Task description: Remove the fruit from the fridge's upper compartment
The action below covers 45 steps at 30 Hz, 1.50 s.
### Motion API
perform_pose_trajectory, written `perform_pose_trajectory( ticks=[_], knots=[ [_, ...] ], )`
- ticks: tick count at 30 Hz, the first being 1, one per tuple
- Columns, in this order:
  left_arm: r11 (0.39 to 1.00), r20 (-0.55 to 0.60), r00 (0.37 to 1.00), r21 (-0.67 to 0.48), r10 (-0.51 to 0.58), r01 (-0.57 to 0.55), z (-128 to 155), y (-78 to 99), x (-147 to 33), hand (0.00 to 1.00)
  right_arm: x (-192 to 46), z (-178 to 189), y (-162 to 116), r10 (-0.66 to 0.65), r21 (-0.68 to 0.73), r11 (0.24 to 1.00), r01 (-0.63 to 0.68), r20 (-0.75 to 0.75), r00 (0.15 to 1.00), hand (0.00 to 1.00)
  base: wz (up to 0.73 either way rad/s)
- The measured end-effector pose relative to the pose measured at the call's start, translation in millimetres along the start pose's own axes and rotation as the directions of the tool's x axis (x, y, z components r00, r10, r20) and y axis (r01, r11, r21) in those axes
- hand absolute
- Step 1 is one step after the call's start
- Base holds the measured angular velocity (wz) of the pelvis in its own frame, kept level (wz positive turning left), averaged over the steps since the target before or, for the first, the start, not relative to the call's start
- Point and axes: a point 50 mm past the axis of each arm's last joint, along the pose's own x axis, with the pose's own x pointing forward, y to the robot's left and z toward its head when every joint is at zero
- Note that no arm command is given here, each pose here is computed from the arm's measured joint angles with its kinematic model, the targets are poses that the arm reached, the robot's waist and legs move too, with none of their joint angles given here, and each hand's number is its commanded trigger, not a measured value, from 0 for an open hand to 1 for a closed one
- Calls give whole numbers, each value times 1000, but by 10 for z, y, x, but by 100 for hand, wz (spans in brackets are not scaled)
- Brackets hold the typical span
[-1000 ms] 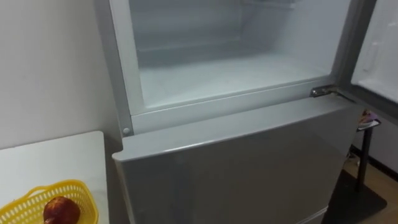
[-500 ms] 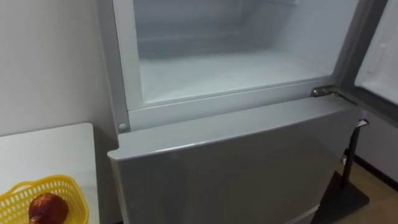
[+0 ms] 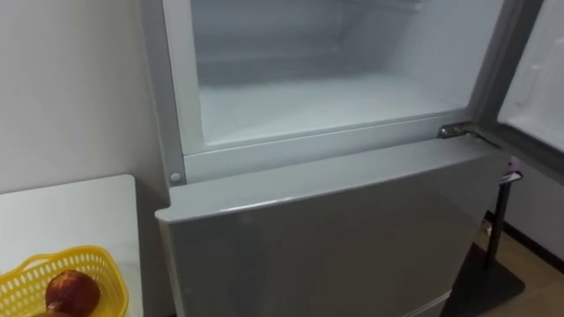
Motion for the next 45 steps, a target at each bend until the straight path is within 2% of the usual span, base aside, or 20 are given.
perform_pose_trajectory(
  ticks=[10, 16, 22, 28, 31, 33, 39, 43, 45],
  knots=[
    [1000, -20, 1000, -2, -8, 8, -21, -14, 8, 0, -7, 77, 216, 29, 32, 999, -31, 33, 999, 0, 1],
    [999, -36, 999, -7, -32, 32, -59, -39, 6, 0, -64, 163, 319, 92, -92, 993, -76, 178, 980, 0, 1],
    [999, -31, 998, -9, -48, 48, -47, -45, 9, 0, -142, 183, 357, 160, -193, 975, -115, 241, 957, 0, -4],
    [999, -23, 998, 0, -54, 54, -32, -46, 11, 0, -304, 90, 492, 324, -437, 886, -155, 345, 881, 0, 0],
    [998, -15, 998, -1, -58, 58, -9, -49, 17, 0, -369, 91, 525, 374, -491, 855, -165, 365, 852, 0, 0],
    [998, -16, 998, -3, -64, 64, -27, -63, 19, 0, -497, 106, 559, 457, -560, 808, -181, 404, 792, 0, 0],
    [997, -40, 996, -6, -78, 78, -55, -103, 28, 0, -745, 59, 662, 588, -645, 731, -221, 432, 684, 0, -2],
    [997, -24, 997, -6, -78, 78, -30, -107, 32, 0, -864, 15, 706, 630, -660, 706, -259, 416, 656, 0, -1],
    [997, -23, 996, -9, -83, 83, -38, -121, 33, 0, -955, -25, 751, 682, -693, 662, -286, 399, 613, 0, -2]
  ],
)
